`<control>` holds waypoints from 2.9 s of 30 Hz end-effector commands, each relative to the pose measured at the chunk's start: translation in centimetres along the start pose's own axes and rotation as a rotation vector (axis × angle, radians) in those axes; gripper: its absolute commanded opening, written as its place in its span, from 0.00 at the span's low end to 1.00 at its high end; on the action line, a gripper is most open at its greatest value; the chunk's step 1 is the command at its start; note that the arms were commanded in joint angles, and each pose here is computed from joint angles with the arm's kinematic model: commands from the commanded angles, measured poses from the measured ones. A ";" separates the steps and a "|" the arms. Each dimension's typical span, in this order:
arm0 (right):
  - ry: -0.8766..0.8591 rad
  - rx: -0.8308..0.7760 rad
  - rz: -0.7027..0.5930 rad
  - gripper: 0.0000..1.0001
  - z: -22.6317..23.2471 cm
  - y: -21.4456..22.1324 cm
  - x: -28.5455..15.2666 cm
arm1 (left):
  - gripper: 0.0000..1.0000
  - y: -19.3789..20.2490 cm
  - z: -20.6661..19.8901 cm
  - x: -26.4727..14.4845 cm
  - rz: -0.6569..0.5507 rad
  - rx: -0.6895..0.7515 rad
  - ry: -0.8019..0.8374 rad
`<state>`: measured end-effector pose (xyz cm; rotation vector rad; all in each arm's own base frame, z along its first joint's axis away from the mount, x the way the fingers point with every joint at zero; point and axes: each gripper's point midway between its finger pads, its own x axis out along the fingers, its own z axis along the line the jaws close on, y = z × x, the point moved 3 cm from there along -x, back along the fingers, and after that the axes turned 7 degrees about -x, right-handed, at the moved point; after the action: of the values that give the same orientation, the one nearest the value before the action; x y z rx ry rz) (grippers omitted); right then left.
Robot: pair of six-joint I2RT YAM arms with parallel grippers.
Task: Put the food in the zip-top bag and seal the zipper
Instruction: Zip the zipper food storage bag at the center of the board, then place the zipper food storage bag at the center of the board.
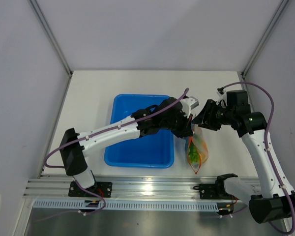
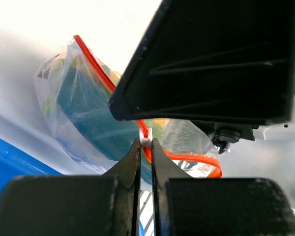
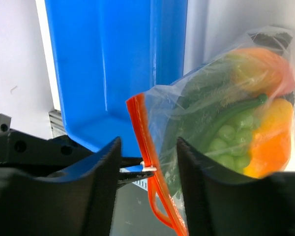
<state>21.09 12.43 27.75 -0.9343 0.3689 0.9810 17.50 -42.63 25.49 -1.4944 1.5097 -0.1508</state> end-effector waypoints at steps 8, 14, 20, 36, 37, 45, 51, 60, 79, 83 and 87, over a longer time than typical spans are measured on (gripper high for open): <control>0.069 0.008 -0.009 0.28 -1.1 -0.3 2.1 | 0.01 -2.5 -2.3 -0.5 -0.072 0.004 0.064; 0.096 0.021 -0.013 0.00 -1.5 -0.4 2.4 | 0.00 -2.4 -2.3 -0.4 -0.066 0.003 0.068; 0.112 0.037 -0.057 0.00 -1.2 -1.3 1.8 | 0.00 -2.2 -2.0 -0.5 -0.060 -0.004 0.052; 0.198 0.081 -0.164 0.00 -3.2 -5.8 0.3 | 0.00 0.5 -2.0 -2.4 -0.026 -0.030 0.059; 0.201 0.083 -0.165 0.00 -3.3 -5.9 0.3 | 0.00 0.8 -2.0 -2.5 -0.022 -0.030 0.062; 0.219 0.104 -0.176 0.00 -4.5 -7.0 1.0 | 0.01 3.1 -1.8 -3.8 0.000 -0.032 0.062; 0.228 0.119 -0.186 0.00 -5.2 -7.7 1.1 | 0.00 4.8 -1.5 -4.8 0.015 -0.032 0.053; 0.259 0.140 -0.203 0.00 -6.7 -8.6 0.6 | 0.00 6.8 -1.2 -5.7 0.037 -0.027 0.047; 0.295 0.159 -0.209 0.00 -7.9 -8.0 -0.1 | 0.62 6.0 -0.8 -6.3 -0.035 0.008 -0.002; 0.309 0.174 -0.229 0.00 -8.3 -8.6 -0.5 | 0.72 4.2 -0.2 -8.4 -0.131 0.037 -0.070; 0.322 0.213 -0.254 0.00 -9.3 -10.0 -0.3 | 0.99 2.7 0.0 -11.2 -0.229 0.062 -0.100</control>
<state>28.32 3.72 25.29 -0.8846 0.6686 0.6416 12.15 -34.55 24.96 -1.5132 1.3871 -0.1392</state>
